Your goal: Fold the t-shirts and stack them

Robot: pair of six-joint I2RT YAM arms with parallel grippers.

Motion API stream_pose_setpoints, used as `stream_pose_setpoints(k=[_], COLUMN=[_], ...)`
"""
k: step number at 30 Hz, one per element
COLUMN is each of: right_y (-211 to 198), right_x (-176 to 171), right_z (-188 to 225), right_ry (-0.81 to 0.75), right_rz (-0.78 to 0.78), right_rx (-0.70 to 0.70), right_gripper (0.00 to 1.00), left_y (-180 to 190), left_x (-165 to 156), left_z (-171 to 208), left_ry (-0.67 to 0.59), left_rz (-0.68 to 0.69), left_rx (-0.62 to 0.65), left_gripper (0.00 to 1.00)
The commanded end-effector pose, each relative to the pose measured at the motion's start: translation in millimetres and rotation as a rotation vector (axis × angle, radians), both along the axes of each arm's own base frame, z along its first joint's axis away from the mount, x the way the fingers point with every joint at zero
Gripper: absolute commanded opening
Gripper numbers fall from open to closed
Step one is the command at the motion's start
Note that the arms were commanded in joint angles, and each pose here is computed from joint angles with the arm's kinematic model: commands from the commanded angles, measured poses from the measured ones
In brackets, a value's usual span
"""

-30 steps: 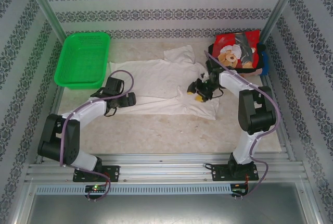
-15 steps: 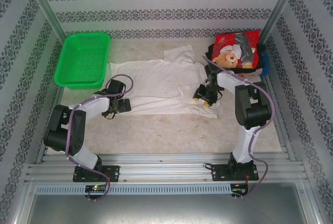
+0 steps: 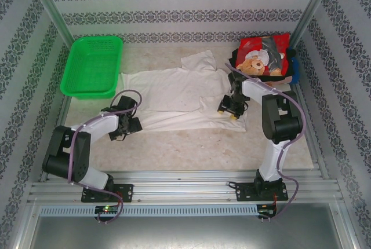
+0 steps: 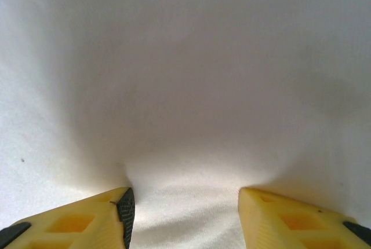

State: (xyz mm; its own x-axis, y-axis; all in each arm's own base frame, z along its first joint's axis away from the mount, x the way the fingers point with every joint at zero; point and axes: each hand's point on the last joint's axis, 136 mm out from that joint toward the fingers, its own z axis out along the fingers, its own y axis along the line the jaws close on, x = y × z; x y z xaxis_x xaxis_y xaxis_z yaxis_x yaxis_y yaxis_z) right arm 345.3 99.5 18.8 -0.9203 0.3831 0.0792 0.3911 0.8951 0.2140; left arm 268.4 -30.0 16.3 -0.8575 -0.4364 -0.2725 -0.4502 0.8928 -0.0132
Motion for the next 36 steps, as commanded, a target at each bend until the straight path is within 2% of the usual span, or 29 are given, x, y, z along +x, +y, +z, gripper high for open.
stream_pose_setpoints(k=[1, 14, 22, 29, 34, 36], right_y=[-14, -26, -30, -30, -31, -32], right_x=[-34, -110, -134, -148, -153, -154], right_z=[-4, 0, 0, 2, 9, 9], right_ry=[0.077, 0.193, 0.235, 0.258, 0.251, 0.253], right_rz=[0.013, 0.025, 0.01, 0.009, 0.009, 0.007], right_rx=[-0.063, -0.124, -0.136, -0.14, -0.146, -0.148], right_gripper=[0.53, 0.54, 0.54, 0.54, 0.54, 0.54], left_y=[11, 5, 4, 1, -3, 0], left_x=[-41, -89, -119, -111, -80, -63], left_z=[-9, -9, -5, 14, 61, 87], left_ry=[0.114, 0.184, 0.213, 0.14, -0.011, -0.071], left_rz=[0.063, 0.124, 0.156, 0.145, 0.104, 0.073], left_rx=[0.018, -0.029, -0.037, -0.06, -0.073, -0.038], left_gripper=[0.9, 0.89, 0.88, 0.92, 0.98, 1.0])
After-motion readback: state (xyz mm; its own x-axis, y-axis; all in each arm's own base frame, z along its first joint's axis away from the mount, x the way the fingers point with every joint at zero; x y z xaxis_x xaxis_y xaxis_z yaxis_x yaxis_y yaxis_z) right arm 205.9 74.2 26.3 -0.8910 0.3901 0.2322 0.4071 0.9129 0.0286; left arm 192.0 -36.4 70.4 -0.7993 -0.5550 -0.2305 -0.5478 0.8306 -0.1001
